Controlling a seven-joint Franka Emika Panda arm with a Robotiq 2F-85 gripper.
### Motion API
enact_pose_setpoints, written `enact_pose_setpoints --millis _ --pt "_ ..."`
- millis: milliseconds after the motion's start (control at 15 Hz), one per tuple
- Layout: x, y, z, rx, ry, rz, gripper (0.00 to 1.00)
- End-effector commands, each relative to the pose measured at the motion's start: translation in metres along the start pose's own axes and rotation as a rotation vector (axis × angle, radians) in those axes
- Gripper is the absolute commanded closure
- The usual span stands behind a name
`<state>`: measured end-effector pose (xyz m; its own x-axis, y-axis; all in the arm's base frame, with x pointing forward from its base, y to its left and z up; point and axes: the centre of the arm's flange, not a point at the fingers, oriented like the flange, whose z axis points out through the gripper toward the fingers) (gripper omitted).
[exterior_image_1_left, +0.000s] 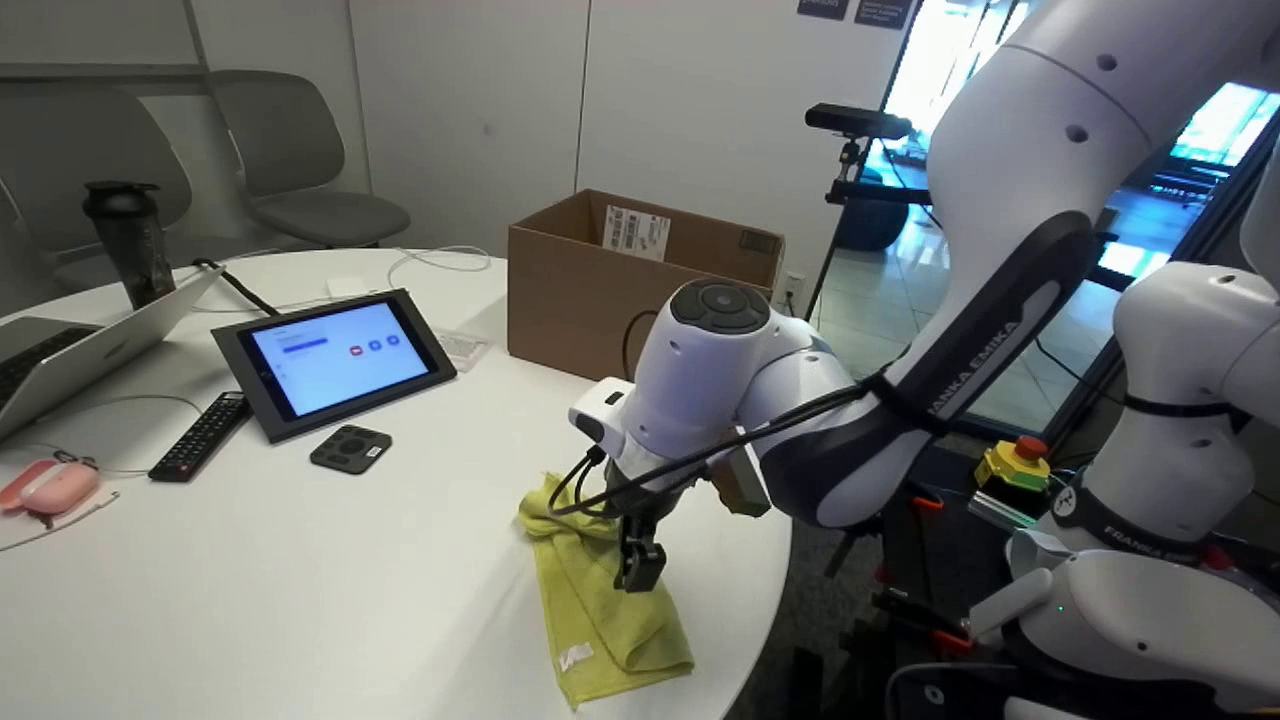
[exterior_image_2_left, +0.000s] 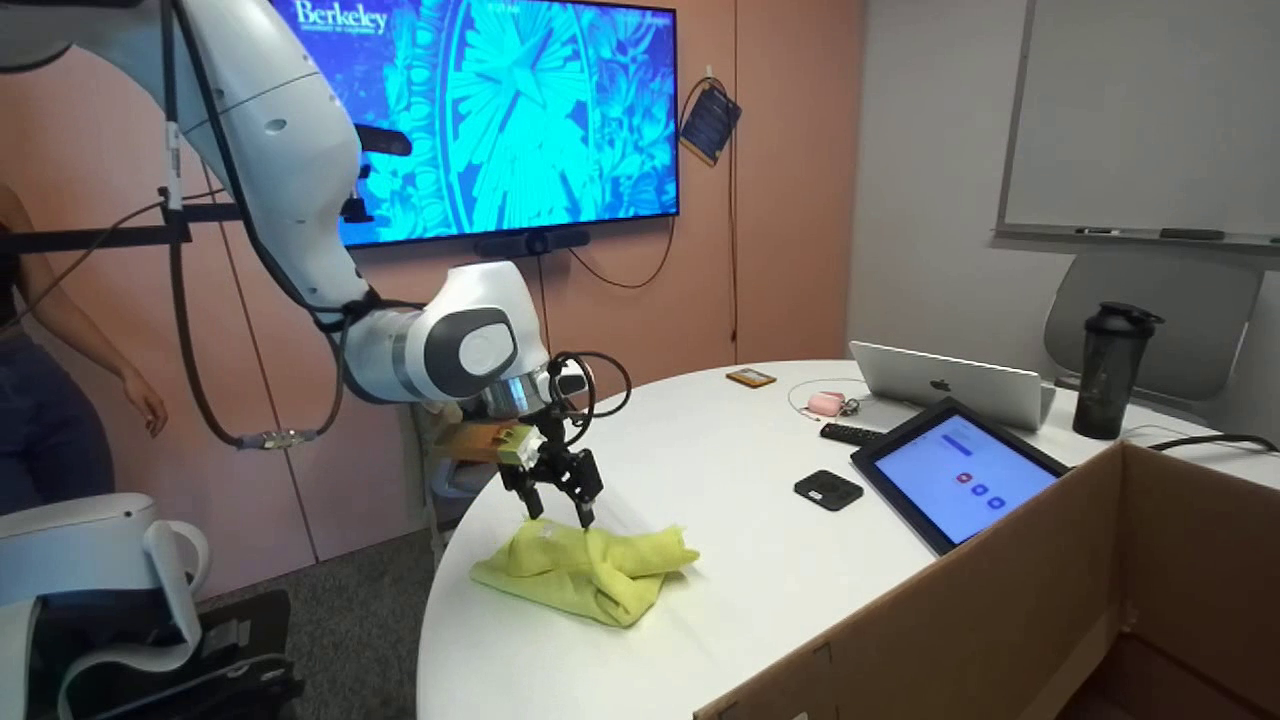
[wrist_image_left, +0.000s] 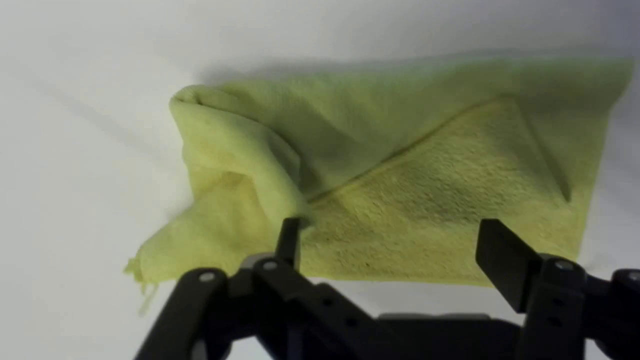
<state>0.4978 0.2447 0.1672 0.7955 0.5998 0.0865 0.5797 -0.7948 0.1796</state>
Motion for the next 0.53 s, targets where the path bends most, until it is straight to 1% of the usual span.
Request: enact_pose_setpoints --millis 0,133,333,467 --pt "-0.007 -0.019 -0.042 0.068 0.029 0.07 0.0" --pt "-0.007 -0.033 -0.05 0.095 0.033 0.087 0.0" --pt "-0.014 -0.065 -0.046 0.116 0.026 0.108 0.01" --pt "-0.025 -0.087 -0.036 0.101 0.012 0.123 0.0"
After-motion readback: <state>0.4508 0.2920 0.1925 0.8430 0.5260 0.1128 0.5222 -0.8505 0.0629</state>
